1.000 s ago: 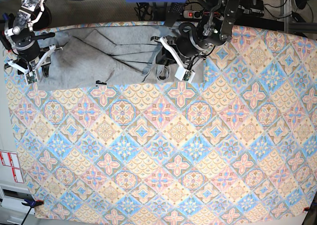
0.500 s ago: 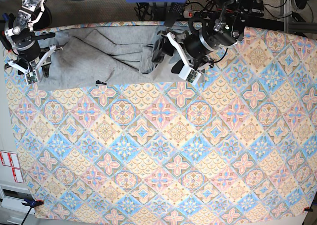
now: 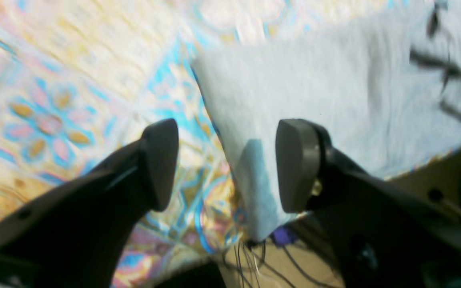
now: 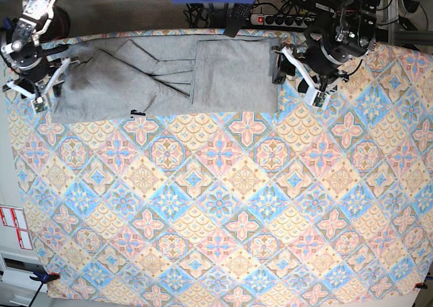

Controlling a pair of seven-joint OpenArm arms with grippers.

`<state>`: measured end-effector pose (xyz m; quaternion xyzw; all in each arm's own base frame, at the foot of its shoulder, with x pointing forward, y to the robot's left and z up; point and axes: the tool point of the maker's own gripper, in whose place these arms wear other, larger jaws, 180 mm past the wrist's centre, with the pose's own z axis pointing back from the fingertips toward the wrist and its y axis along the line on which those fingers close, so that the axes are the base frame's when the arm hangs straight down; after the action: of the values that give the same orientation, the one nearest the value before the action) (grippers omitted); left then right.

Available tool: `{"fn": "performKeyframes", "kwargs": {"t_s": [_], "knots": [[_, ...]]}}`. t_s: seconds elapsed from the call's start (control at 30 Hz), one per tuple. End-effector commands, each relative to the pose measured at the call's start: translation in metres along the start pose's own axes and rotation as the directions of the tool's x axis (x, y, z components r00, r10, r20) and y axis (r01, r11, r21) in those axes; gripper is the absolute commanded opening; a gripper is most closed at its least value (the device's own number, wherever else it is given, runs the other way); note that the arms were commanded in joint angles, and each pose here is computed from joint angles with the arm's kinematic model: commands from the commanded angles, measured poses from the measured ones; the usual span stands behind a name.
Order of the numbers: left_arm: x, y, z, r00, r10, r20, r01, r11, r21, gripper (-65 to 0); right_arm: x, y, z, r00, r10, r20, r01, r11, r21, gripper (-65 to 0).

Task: Fold the T-shirt properly
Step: 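Fold the held end with the left gripper toward the right gripper, then release the left gripper and move the right gripper onto the shirt end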

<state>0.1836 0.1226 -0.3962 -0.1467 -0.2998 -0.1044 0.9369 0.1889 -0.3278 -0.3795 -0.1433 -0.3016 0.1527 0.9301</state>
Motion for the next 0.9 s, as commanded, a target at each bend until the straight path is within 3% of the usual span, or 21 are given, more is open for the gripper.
{"fn": "performKeyframes", "kwargs": {"t_s": [0.0,0.23,0.4,0.87], "knots": [[0.006,0.003,0.001,1.000,-0.004,0.023,0.004,1.000,0.004,-29.9,0.015,-0.011,-0.001,0.999,0.000,0.039,0.000,1.000,-0.023,-41.9],[-0.001,0.005,-0.003,1.000,0.014,0.003,-0.014,1.000,0.003,-29.9,0.006,-0.020,-0.018,0.999,-0.032,-0.033,0.031,0.999,-0.015,-39.1],[-0.001,0.005,-0.003,1.000,0.015,0.003,-0.015,1.000,0.002,-29.9,-0.016,-0.001,-0.036,0.994,-0.017,-0.106,0.024,0.997,0.068,-39.1],[-0.002,0.004,-0.003,1.000,0.015,0.001,-0.015,1.000,0.000,-30.2,-0.035,0.014,-0.066,0.980,-0.104,-0.170,0.127,0.983,0.131,-39.1]]}}
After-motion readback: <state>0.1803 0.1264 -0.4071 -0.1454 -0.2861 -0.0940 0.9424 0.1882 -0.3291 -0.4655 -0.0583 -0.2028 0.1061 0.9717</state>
